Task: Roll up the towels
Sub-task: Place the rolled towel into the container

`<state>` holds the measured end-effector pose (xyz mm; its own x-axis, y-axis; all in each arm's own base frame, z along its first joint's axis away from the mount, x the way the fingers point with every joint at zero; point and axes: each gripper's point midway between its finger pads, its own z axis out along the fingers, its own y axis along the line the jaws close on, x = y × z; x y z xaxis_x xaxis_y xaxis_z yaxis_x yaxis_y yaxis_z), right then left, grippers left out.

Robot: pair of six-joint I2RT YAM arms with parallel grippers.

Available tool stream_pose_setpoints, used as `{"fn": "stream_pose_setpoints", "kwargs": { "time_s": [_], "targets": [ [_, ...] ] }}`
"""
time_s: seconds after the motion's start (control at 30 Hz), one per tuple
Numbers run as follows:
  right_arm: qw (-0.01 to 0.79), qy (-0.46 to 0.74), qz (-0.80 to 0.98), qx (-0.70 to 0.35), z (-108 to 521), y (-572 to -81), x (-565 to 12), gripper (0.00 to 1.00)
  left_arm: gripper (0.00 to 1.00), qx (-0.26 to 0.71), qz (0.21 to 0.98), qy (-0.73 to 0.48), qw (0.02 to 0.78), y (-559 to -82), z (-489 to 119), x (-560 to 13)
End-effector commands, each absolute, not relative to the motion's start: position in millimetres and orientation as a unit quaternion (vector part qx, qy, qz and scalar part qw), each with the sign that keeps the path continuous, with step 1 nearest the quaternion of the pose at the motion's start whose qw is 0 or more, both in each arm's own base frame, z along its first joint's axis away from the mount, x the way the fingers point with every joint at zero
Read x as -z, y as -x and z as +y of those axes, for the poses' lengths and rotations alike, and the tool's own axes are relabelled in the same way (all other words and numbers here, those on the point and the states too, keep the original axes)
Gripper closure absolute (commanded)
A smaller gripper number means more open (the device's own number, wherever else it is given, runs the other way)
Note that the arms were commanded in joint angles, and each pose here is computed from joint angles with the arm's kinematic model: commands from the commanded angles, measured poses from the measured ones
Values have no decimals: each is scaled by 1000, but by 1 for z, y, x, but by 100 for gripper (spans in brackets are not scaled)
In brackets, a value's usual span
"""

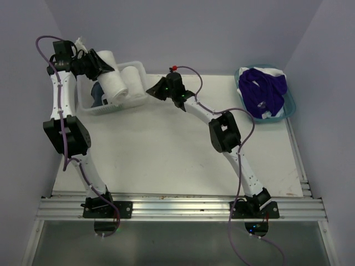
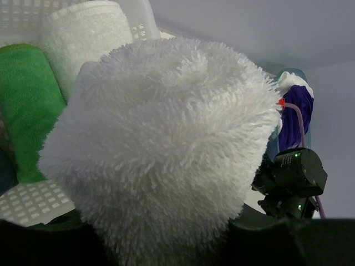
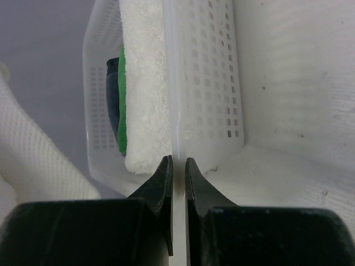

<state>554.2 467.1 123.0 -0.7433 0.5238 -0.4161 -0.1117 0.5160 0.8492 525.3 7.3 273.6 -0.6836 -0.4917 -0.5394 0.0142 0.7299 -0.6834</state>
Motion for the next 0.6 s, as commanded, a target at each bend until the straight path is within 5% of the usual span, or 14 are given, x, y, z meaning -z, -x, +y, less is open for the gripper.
{"fn": "stream_pose_setpoints", "kwargs": {
  "time_s": [0.0,0.57],
  "targets": [
    [338,-52,798,-496,466,-528,-177,100,87,341,846,117,393,-516,7,-297],
    [284,-29,826,-486,431,-501,-158,100,90,340,870,126,334,-509,7,-251]
  ]
}}
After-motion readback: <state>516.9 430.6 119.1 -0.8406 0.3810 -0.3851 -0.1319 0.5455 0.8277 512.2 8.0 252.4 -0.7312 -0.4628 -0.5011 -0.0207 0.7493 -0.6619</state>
